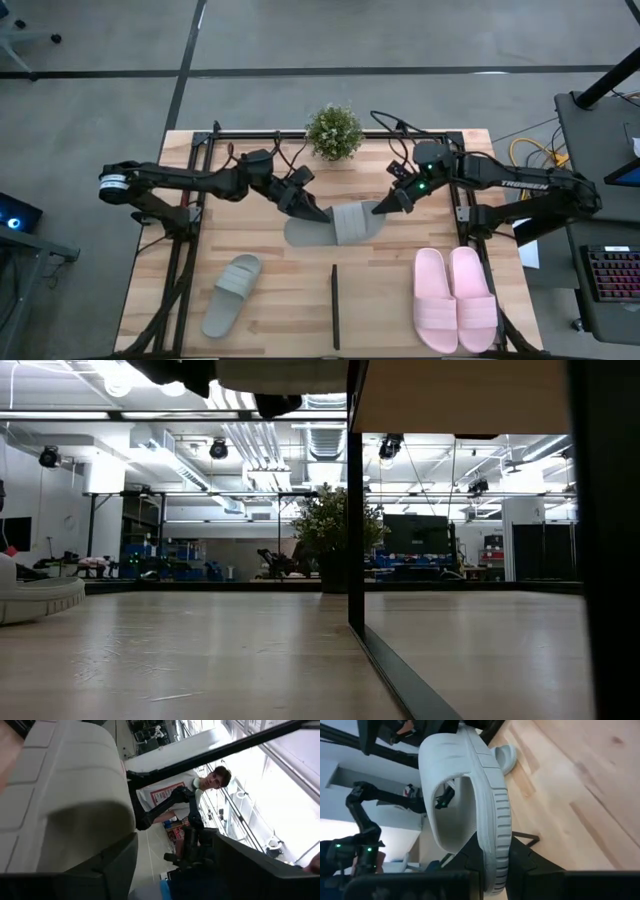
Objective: Pick and place slides into the shelf
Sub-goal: Put the top gray slide on the shelf
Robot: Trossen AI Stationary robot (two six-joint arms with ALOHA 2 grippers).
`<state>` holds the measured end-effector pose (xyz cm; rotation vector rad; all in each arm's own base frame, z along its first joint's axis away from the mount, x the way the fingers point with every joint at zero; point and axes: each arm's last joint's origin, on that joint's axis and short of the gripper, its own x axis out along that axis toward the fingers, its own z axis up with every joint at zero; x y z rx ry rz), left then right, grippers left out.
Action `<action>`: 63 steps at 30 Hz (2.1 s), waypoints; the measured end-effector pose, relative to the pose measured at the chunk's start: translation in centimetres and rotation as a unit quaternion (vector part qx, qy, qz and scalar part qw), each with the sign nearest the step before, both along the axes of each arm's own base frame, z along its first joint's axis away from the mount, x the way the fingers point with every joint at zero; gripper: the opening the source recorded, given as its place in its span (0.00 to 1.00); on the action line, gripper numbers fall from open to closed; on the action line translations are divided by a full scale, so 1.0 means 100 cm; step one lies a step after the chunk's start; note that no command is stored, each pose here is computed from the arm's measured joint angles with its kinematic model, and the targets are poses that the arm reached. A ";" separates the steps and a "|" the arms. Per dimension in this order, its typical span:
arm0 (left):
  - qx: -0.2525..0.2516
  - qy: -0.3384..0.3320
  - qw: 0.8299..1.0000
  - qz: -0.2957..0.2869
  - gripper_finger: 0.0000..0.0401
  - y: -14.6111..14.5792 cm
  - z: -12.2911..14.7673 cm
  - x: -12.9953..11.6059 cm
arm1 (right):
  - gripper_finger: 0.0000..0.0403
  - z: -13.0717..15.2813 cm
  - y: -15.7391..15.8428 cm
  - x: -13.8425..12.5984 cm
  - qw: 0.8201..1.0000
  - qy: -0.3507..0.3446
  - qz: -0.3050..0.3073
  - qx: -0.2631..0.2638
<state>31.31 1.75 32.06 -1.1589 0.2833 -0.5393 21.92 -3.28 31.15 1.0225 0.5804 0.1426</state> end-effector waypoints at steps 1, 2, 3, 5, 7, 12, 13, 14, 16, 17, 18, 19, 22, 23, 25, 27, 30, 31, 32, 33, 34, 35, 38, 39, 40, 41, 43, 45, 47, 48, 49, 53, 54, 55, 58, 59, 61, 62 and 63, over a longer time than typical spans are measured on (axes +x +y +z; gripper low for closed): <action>-0.001 0.001 1.000 0.002 0.61 0.002 0.000 0.000 | 0.08 0.001 -0.001 -0.003 1.000 0.001 -0.003 -0.002; -0.003 0.004 1.000 0.004 0.62 0.004 0.000 0.000 | 0.08 0.001 -0.002 -0.005 1.000 0.002 -0.006 -0.003; -0.005 0.006 1.000 0.007 0.62 0.006 -0.001 0.000 | 0.08 0.003 -0.003 -0.008 1.000 -0.001 -0.008 -0.007; -0.008 0.009 1.000 0.014 0.62 0.010 -0.001 -0.001 | 0.08 0.005 -0.006 -0.014 1.000 -0.004 -0.014 -0.013; -0.011 0.011 1.000 0.023 0.62 0.014 -0.002 -0.001 | 0.08 0.008 -0.008 -0.021 1.000 -0.006 -0.024 -0.018; -0.014 0.018 0.999 0.040 0.62 0.026 -0.005 -0.003 | 0.08 0.013 -0.012 -0.039 0.998 -0.002 -0.057 -0.029; -0.014 0.019 0.999 0.045 0.62 0.029 -0.006 -0.004 | 0.08 0.014 -0.013 -0.043 0.997 0.001 -0.065 -0.031; -0.014 0.019 0.998 0.049 0.62 0.032 -0.006 -0.004 | 0.08 0.014 -0.013 -0.047 0.997 0.004 -0.070 -0.034; -0.017 0.025 0.998 0.058 0.62 0.037 -0.008 -0.005 | 0.08 0.015 -0.013 -0.054 0.996 0.009 -0.083 -0.042; -0.017 0.025 0.997 0.064 0.62 0.040 -0.008 -0.006 | 0.08 0.016 -0.013 -0.057 0.995 0.009 -0.086 -0.046; -0.017 0.026 0.997 0.068 0.62 0.042 -0.009 -0.006 | 0.08 0.016 -0.013 -0.060 0.995 0.011 -0.092 -0.049; -0.017 0.026 0.997 0.072 0.62 0.044 -0.009 -0.006 | 0.08 0.017 -0.012 -0.064 0.994 0.014 -0.099 -0.052; -0.016 0.025 0.996 0.085 0.62 0.051 -0.009 -0.008 | 0.08 0.019 -0.011 -0.072 0.991 0.011 -0.117 -0.063; -0.016 0.025 0.995 0.090 0.62 0.053 -0.009 -0.008 | 0.08 0.020 -0.011 -0.075 0.990 0.010 -0.124 -0.067; -0.016 0.024 0.995 0.096 0.62 0.057 -0.009 -0.009 | 0.08 0.022 -0.011 -0.080 0.987 0.008 -0.141 -0.077; -0.016 0.024 0.994 0.103 0.62 0.060 -0.009 -0.010 | 0.07 0.024 -0.010 -0.084 0.984 0.002 -0.154 -0.085; -0.014 0.022 0.992 0.122 0.62 0.063 -0.009 -0.010 | 0.07 0.025 -0.009 -0.088 0.981 -0.001 -0.172 -0.091; -0.014 0.022 0.991 0.131 0.62 0.064 -0.009 -0.010 | 0.07 0.026 -0.009 -0.089 0.980 0.000 -0.178 -0.093; -0.014 0.021 0.990 0.141 0.62 0.064 -0.009 -0.010 | 0.07 0.026 -0.009 -0.090 0.978 0.000 -0.185 -0.097; -0.012 0.020 0.988 0.152 0.62 0.065 -0.009 -0.009 | 0.07 0.026 -0.010 -0.090 0.976 0.000 -0.192 -0.100; -0.008 0.018 0.986 0.164 0.62 0.065 -0.009 -0.009 | 0.07 0.026 -0.010 -0.090 0.974 0.001 -0.200 -0.104; -0.006 0.017 0.984 0.175 0.62 0.066 -0.009 -0.009 | 0.07 0.026 -0.011 -0.090 0.972 0.002 -0.208 -0.109; -0.005 0.016 0.981 0.192 0.62 0.067 -0.009 -0.009 | 0.07 0.027 -0.012 -0.090 0.966 0.001 -0.226 -0.123; -0.005 0.017 0.981 0.194 0.62 0.067 -0.010 -0.008 | 0.07 0.027 -0.013 -0.090 0.964 -0.001 -0.232 -0.129; -0.005 0.018 0.980 0.196 0.62 0.067 -0.011 -0.008 | 0.07 0.028 -0.013 -0.090 0.961 -0.005 -0.240 -0.134; -0.005 0.020 0.980 0.196 0.62 0.067 -0.011 -0.007 | 0.07 0.029 -0.014 -0.091 0.959 -0.008 -0.248 -0.140; -0.005 0.020 0.980 0.196 0.62 0.068 -0.012 -0.007 | 0.07 0.031 -0.014 -0.091 0.954 -0.014 -0.259 -0.148; -0.005 0.019 0.980 0.197 0.62 0.067 -0.012 -0.007 | 0.07 0.032 -0.016 -0.090 0.951 -0.019 -0.268 -0.152; -0.004 0.023 0.977 0.210 0.62 0.068 -0.014 -0.007 | 0.07 0.033 -0.016 -0.090 0.950 -0.025 -0.273 -0.152; -0.001 0.022 0.976 0.219 0.62 0.069 -0.015 -0.006 | 0.07 0.034 -0.016 -0.089 0.949 -0.029 -0.275 -0.149; 0.001 0.023 0.974 0.226 0.62 0.069 -0.016 -0.006 | 0.07 0.034 -0.017 -0.089 0.949 -0.034 -0.276 -0.149; 0.012 0.018 0.965 0.261 0.62 0.071 -0.016 -0.006 | 0.07 0.039 -0.017 -0.087 0.947 -0.056 -0.278 -0.150; 0.015 0.018 0.963 0.268 0.62 0.072 -0.016 -0.006 | 0.07 0.040 -0.017 -0.087 0.946 -0.065 -0.280 -0.151; 0.015 0.020 0.961 0.276 0.62 0.072 -0.017 -0.005 | 0.07 0.042 -0.018 -0.086 0.945 -0.072 -0.282 -0.149; 0.023 0.017 0.955 0.295 0.62 0.073 -0.017 -0.005 | 0.07 0.044 -0.018 -0.084 0.944 -0.086 -0.283 -0.147; 0.026 0.016 0.953 0.302 0.62 0.074 -0.017 -0.005 | 0.07 0.044 -0.019 -0.083 0.944 -0.086 -0.282 -0.147; 0.034 0.009 0.950 0.310 0.62 0.074 -0.016 -0.005 | 0.07 0.043 -0.019 -0.082 0.945 -0.082 -0.280 -0.146; 0.037 0.003 0.950 0.311 0.62 0.074 -0.014 -0.005 | 0.07 0.043 -0.019 -0.081 0.945 -0.081 -0.280 -0.145; 0.039 -0.006 0.949 0.312 0.62 0.074 -0.012 -0.005 | 0.07 0.042 -0.020 -0.081 0.946 -0.079 -0.280 -0.146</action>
